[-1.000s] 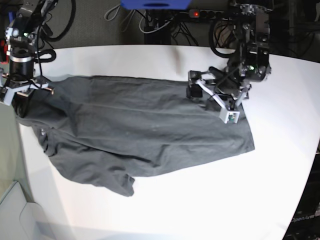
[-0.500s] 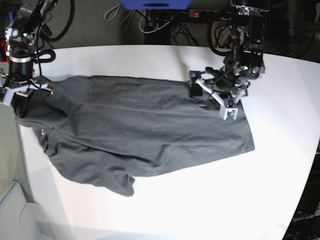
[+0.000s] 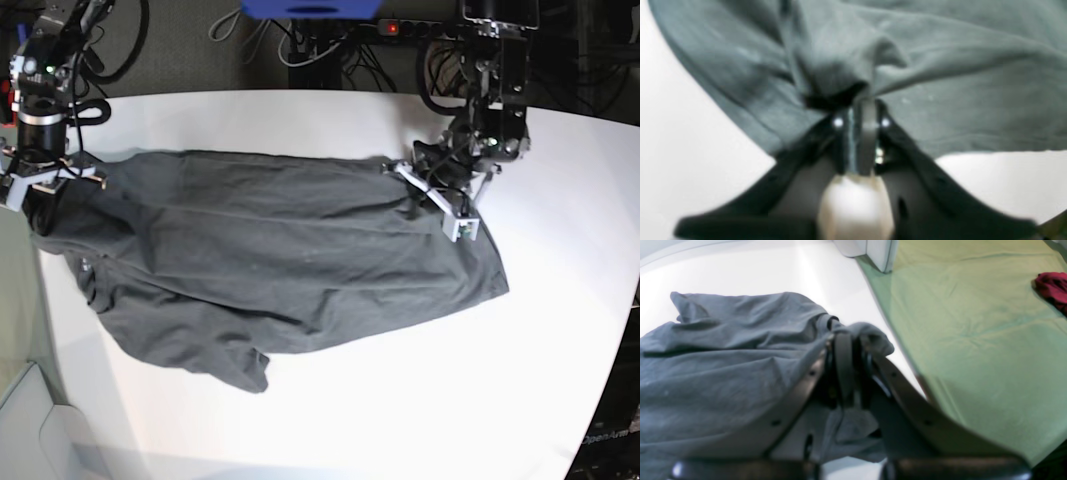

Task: Layout the t-shirt on the table in an organized manner, then fold the t-shirt properly
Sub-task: 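Release with the left gripper and grasp the shirt's hem edge, then lift the shirt with both grippers, stretching it between them, then lower the stretched shirt onto the table with both grippers, then release the shirt and raise both grippers above its edge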

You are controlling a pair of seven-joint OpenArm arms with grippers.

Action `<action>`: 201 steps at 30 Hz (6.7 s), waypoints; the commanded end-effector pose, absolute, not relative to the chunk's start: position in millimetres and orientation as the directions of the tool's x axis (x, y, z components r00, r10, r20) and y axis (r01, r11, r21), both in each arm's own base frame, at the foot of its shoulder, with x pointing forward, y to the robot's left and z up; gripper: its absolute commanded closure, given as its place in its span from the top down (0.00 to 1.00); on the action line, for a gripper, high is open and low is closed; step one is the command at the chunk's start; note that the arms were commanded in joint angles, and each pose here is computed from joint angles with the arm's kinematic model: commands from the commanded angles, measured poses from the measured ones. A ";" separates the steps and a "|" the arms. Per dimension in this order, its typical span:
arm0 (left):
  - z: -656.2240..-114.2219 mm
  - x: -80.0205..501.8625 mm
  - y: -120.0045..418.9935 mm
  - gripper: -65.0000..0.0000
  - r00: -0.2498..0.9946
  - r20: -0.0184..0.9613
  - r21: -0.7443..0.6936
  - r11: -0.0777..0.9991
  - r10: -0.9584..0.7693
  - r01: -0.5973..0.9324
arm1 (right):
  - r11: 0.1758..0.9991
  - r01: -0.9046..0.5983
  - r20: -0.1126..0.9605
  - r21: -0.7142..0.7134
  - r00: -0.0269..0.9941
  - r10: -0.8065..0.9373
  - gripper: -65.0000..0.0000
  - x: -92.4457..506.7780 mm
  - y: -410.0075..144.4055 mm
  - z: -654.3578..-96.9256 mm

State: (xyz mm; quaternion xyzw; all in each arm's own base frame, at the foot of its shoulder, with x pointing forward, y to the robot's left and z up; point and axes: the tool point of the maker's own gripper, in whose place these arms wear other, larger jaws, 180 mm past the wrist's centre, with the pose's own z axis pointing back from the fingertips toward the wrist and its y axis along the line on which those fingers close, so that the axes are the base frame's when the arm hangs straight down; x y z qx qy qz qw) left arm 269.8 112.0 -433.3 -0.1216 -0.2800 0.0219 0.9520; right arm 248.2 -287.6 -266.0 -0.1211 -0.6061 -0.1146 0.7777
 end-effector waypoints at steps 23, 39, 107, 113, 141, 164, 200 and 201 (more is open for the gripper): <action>-332.9 279.4 139.9 0.00 0.776 0.627 -0.170 0.984 0.068 0.052 | 0.945 0.322 0.982 -0.055 0.187 -0.007 0.00 252.6 -289.1 -250.5; -286.5 276.3 158.2 0.00 0.735 0.643 -0.436 0.892 0.216 0.120 | 0.938 0.339 0.994 -0.071 0.105 0.037 0.00 264.6 -302.3 -221.9; -143.0 279.1 294.0 0.00 0.275 0.773 -0.608 0.792 0.572 0.062 | 0.880 0.459 0.885 -0.124 -0.351 0.307 0.00 291.0 -322.2 -83.2; -195.8 325.8 286.7 0.00 0.350 0.732 -0.603 0.795 0.585 -0.067 | 0.922 0.381 0.958 -0.073 -0.230 0.171 0.00 341.6 -312.5 -116.4; -286.8 439.2 306.8 0.00 0.310 0.716 -0.563 0.780 0.626 -0.275 | 0.991 0.134 0.974 -0.005 0.226 -0.026 0.00 497.7 -261.7 -274.1; -288.7 445.9 296.2 0.88 0.404 0.747 -0.479 0.848 0.529 -0.226 | 0.991 0.040 0.948 -0.125 0.299 0.108 0.62 518.9 -252.3 -278.8; -375.7 336.8 299.0 0.90 0.698 0.656 -0.160 0.956 0.288 -0.244 | 0.989 -0.098 0.915 -0.114 0.377 0.143 0.61 363.8 -184.7 -359.4; -369.6 338.8 297.4 0.89 0.693 0.666 -0.157 0.959 0.278 -0.234 | 0.989 -0.098 0.917 -0.114 0.373 0.143 0.58 365.4 -184.7 -357.7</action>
